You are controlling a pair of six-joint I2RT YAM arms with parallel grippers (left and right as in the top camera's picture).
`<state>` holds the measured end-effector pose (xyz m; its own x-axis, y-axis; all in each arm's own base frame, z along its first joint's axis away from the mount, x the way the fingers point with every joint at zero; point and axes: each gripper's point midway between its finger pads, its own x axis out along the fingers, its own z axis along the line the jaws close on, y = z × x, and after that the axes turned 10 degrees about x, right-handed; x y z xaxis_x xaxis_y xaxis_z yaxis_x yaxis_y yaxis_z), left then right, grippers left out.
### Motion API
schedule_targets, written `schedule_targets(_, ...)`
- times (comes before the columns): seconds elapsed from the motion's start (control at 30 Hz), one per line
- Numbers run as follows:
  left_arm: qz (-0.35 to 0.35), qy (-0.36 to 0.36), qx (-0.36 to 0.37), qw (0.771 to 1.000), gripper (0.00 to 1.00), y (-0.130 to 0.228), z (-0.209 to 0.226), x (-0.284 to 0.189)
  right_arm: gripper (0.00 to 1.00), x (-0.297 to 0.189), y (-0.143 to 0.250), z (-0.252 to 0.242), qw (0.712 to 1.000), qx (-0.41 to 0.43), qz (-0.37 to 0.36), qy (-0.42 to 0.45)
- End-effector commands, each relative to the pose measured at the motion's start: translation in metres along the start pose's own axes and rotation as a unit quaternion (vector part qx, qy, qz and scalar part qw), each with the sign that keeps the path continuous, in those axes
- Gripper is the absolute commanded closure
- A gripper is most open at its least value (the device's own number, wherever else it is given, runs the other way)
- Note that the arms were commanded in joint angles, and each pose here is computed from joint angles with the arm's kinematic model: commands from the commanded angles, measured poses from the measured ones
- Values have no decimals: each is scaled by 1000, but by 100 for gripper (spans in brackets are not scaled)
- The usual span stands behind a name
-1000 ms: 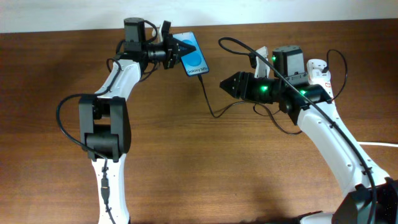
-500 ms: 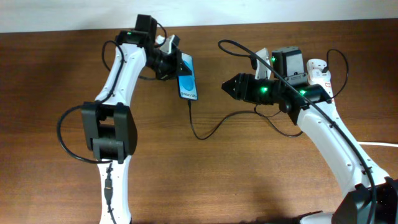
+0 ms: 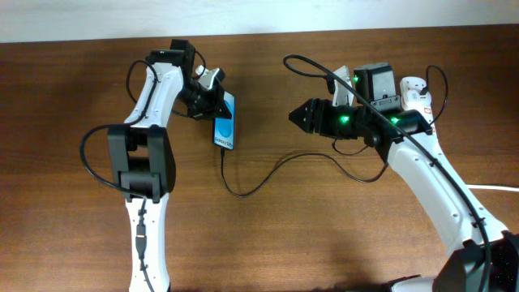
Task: Plug charger to phone and switch on socket
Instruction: 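Release the plug and lower the connected phone onto the table with the left gripper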
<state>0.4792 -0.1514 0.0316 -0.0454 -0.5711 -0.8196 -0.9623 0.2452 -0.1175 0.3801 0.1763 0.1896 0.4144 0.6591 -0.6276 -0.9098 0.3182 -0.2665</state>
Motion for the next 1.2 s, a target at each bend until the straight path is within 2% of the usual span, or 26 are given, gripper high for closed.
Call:
schedule_targets(0.0, -4, -9, 2, 1000, 100, -4, 2, 1, 37, -2, -5, -1, 1000, -8, -8, 3)
schedule_targets(0.07, 0, -29, 0, 1000, 100, -3, 9, 1, 36, -2, -5, -1, 1000, -8, -8, 3)
schedule_targets(0.27, 3, -48, 0, 999, 66, -2, 15, 0, 35, -2, -6, -2, 1000, -8, -10, 5)
schedule_targets(0.4, 7, -64, -1, 998, 54, 0, 20, 0, 34, -2, -6, -2, 1000, -8, -10, 6)
schedule_targets(0.73, 32, -157, -19, 987, 53, 12, 51, -8, 32, -2, -6, -2, 1000, -8, -10, 6)
schedule_targets(0.87, 34, -168, -20, 985, 54, 12, 55, -9, 32, -2, -6, -2, 1000, -8, -10, 6)
schedule_targets(0.97, 40, -207, -31, 977, 52, 16, 67, -14, 31, -2, -6, -2, 1000, -8, -10, 6)
schedule_targets(1.17, 41, -218, -32, 975, 44, 16, 70, -15, 30, -2, -6, -2, 1000, -8, -10, 6)
